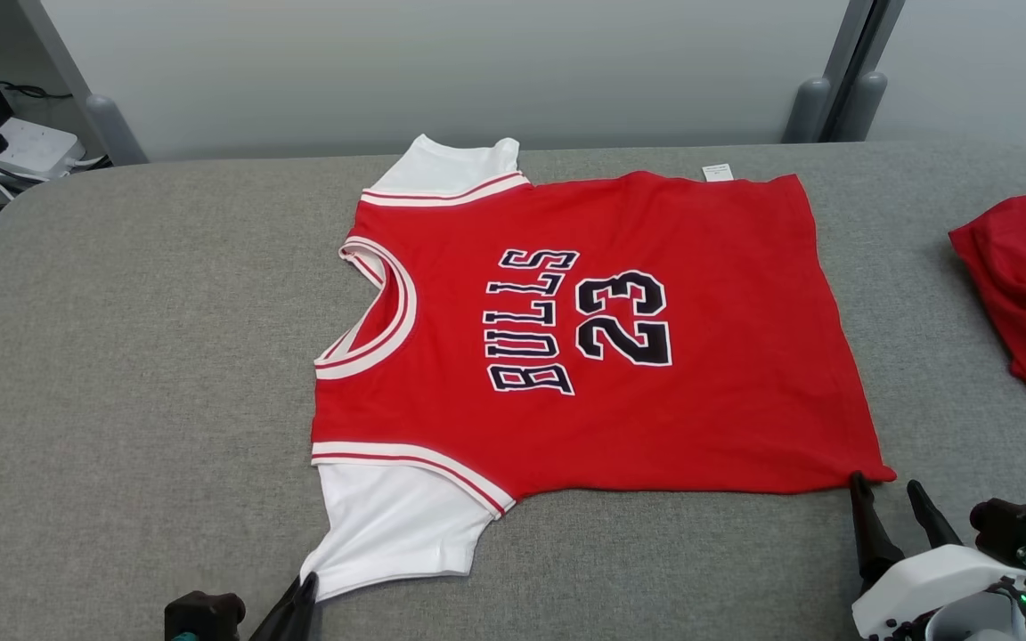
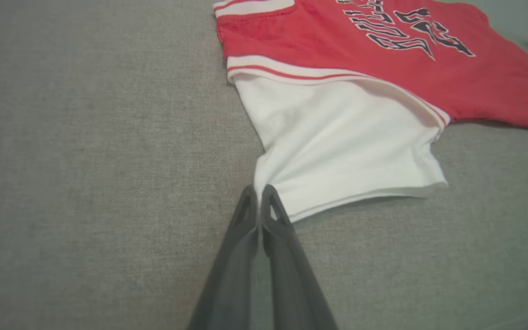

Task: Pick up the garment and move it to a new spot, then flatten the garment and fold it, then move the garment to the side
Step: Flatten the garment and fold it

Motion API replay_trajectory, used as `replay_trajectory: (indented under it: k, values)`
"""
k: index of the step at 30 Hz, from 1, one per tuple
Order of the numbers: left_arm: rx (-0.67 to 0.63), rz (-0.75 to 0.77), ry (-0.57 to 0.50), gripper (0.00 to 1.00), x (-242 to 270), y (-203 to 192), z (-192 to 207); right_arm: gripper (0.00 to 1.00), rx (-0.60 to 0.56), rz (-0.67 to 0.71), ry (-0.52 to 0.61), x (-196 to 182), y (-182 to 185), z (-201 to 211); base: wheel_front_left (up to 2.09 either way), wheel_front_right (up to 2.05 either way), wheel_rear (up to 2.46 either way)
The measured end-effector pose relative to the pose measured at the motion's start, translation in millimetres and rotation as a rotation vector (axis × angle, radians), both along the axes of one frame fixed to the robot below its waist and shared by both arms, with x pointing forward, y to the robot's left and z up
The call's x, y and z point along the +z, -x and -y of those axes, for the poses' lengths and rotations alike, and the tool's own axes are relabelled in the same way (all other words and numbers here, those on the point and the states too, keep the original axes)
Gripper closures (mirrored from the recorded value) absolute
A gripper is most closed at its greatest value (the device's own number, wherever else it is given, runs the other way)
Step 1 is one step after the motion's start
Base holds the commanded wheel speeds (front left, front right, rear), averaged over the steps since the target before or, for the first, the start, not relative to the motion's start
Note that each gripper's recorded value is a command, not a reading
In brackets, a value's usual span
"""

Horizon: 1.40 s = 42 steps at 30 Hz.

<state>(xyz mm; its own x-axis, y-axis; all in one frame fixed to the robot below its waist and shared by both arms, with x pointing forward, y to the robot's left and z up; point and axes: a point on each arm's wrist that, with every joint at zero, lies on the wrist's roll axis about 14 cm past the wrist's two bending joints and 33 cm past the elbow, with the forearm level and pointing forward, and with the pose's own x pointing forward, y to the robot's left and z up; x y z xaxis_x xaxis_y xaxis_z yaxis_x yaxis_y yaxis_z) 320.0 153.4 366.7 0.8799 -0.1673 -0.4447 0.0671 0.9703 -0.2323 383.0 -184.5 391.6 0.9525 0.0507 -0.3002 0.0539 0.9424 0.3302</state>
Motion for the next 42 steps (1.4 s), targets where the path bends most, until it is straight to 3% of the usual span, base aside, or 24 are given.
replay_trajectory:
  k: [8, 11, 15, 32, 42]
  values:
    - [-0.005, -0.016, -0.01, 1.0, -2.3, 0.8, -1.3, 0.0, 0.005, -0.022, -0.003, -6.7, 0.9, -2.7, 0.0, 0.0, 0.0]
    - [-0.006, -0.016, -0.013, 1.0, -1.9, 0.5, -2.8, 0.06, 0.0, -0.013, -0.005, -3.7, -4.3, -1.6, 0.0, 0.0, 0.0]
    - [-0.005, -0.015, -0.014, 1.0, -1.0, 0.4, -3.8, 1.0, -0.003, -0.016, -0.006, -4.6, -5.5, -0.8, 0.0, 0.0, 0.0]
    - [-0.007, 0.067, 0.019, 1.0, 24.4, -15.7, -2.3, 1.0, -0.017, 0.049, 0.03, 13.0, -12.0, 9.4, 0.0, 0.0, 0.0]
    - [-0.014, 0.256, 0.117, 1.0, 91.8, -24.2, -1.0, 1.0, -0.037, 0.18, 0.089, 49.6, -7.3, 25.4, 0.0, 0.0, 0.0]
